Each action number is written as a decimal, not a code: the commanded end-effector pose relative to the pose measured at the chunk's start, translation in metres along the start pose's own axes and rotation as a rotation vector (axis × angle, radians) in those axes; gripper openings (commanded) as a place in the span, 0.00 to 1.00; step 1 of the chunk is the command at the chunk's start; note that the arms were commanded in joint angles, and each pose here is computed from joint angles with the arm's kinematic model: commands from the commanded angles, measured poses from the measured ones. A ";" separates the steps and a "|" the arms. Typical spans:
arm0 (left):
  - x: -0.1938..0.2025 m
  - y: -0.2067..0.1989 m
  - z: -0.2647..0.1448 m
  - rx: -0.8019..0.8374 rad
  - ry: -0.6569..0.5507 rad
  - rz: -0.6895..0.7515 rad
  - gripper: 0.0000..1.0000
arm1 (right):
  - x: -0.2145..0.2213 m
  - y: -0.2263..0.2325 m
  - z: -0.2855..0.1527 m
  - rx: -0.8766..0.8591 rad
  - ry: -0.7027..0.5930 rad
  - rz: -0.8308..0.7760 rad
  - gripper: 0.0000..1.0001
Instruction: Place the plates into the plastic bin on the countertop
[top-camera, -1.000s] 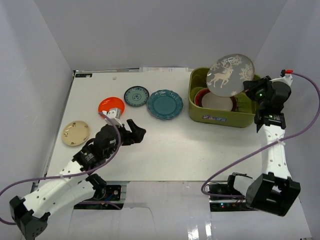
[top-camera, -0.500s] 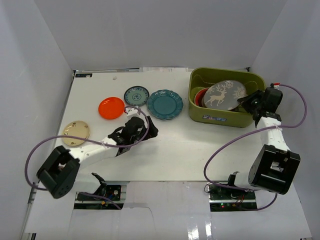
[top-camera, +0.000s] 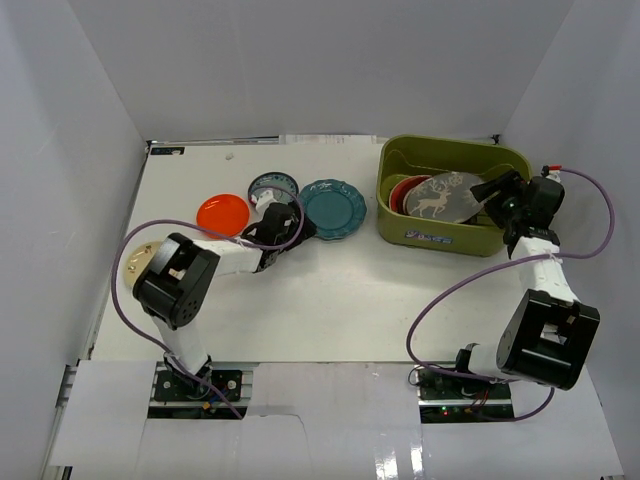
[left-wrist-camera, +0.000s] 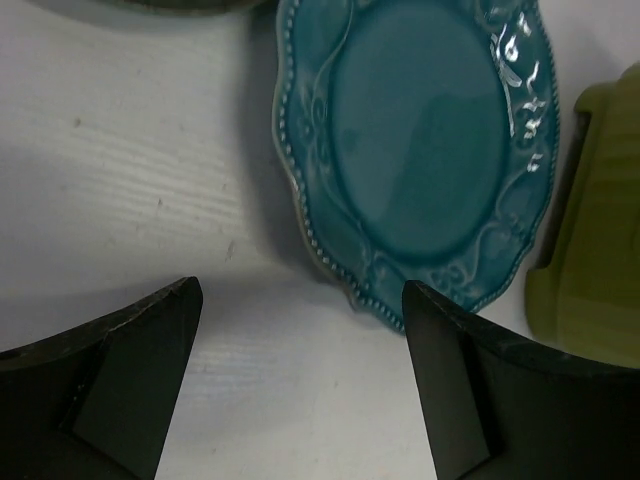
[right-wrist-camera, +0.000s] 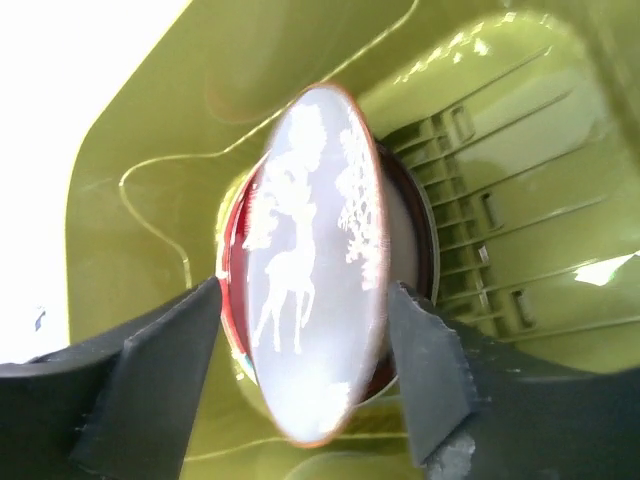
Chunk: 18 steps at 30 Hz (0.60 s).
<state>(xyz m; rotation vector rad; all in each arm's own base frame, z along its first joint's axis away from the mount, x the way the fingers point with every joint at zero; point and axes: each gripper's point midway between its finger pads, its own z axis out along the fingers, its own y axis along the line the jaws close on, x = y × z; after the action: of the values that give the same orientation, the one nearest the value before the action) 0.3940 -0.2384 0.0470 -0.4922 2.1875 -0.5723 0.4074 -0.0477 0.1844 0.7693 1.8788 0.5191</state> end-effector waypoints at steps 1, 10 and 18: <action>-0.002 0.002 0.018 0.023 0.020 -0.090 0.91 | -0.015 -0.002 -0.013 0.029 -0.074 -0.058 0.75; -0.004 -0.003 0.045 0.075 0.028 -0.236 0.70 | -0.014 -0.019 -0.026 0.098 -0.143 -0.048 0.98; 0.000 0.001 0.055 0.151 0.001 -0.349 0.42 | 0.016 0.024 -0.061 -0.151 -0.139 0.004 0.92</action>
<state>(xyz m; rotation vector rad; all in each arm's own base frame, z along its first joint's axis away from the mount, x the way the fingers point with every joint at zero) 0.4484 -0.2528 0.0365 -0.7522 2.0162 -0.8962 0.3659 -0.0418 0.2141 0.7123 1.6968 0.4843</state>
